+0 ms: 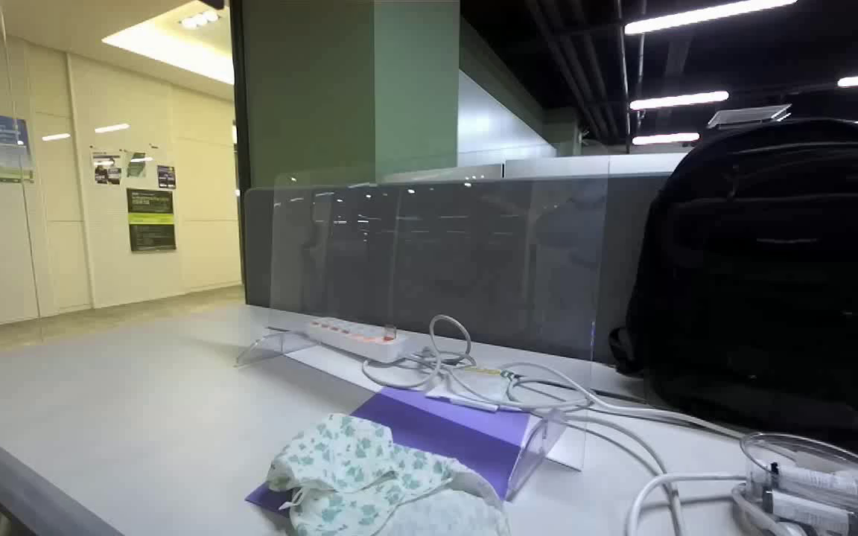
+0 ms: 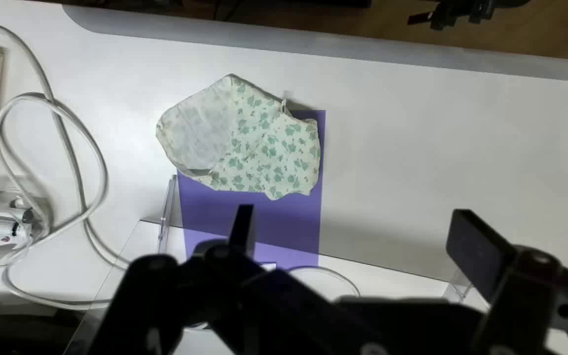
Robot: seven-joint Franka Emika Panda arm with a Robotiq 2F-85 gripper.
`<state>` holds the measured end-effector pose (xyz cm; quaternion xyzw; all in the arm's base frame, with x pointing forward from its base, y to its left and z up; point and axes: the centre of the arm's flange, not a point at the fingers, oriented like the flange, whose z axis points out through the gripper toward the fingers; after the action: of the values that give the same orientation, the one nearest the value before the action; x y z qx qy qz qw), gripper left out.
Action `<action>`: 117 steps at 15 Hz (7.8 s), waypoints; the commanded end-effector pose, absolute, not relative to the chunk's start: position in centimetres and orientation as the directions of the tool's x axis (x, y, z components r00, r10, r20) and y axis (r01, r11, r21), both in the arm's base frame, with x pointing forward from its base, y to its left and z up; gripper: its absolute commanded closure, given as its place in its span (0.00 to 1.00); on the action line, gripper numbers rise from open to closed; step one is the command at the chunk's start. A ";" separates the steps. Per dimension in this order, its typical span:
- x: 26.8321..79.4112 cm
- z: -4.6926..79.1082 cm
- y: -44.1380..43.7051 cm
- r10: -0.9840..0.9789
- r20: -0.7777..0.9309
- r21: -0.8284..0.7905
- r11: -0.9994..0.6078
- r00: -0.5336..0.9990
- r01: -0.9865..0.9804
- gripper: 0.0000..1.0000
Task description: Hang the fabric on the glass panel
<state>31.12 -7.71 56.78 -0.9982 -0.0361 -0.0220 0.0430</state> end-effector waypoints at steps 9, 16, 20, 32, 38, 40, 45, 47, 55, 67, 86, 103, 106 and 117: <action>31.1 56.9 -7.7 0.070 0.054 -0.083 -0.994 0.996 0.074 0.00; 32.0 55.7 -5.7 0.009 0.121 -0.038 -0.999 0.993 0.013 0.00; 33.5 52.3 -6.4 0.002 0.156 -0.030 -1.000 0.988 0.006 0.00; 36.2 38.3 -5.2 -0.001 -0.023 -0.062 -0.998 1.000 -0.002 0.00; 36.0 38.3 -5.5 0.023 -0.039 -0.073 -0.997 0.999 0.020 0.00; 36.0 37.5 -5.2 0.050 -0.024 -0.038 -0.998 0.998 0.049 0.00; 38.1 33.4 -4.7 0.123 0.049 -0.013 -0.992 0.991 0.124 0.00; 38.9 31.7 -4.5 0.146 0.083 -0.004 -0.989 0.986 0.146 0.00; 40.0 24.0 -2.6 0.245 0.021 -0.012 -0.969 0.969 0.245 0.00; 38.6 15.9 -3.9 0.250 -0.165 -0.032 -0.968 0.954 0.248 0.00; 40.3 16.1 -4.0 0.264 -0.113 0.002 -0.964 0.958 0.266 1.00; 43.5 45.3 5.8 0.317 0.087 -0.087 -0.942 0.945 0.324 1.00; 42.8 44.5 5.6 0.343 0.099 -0.077 -0.933 0.934 0.351 0.98; 46.3 48.4 6.8 0.283 0.418 0.063 -0.957 0.863 0.283 1.00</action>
<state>44.97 6.27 46.67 -0.9728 -0.1563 -0.1700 0.0195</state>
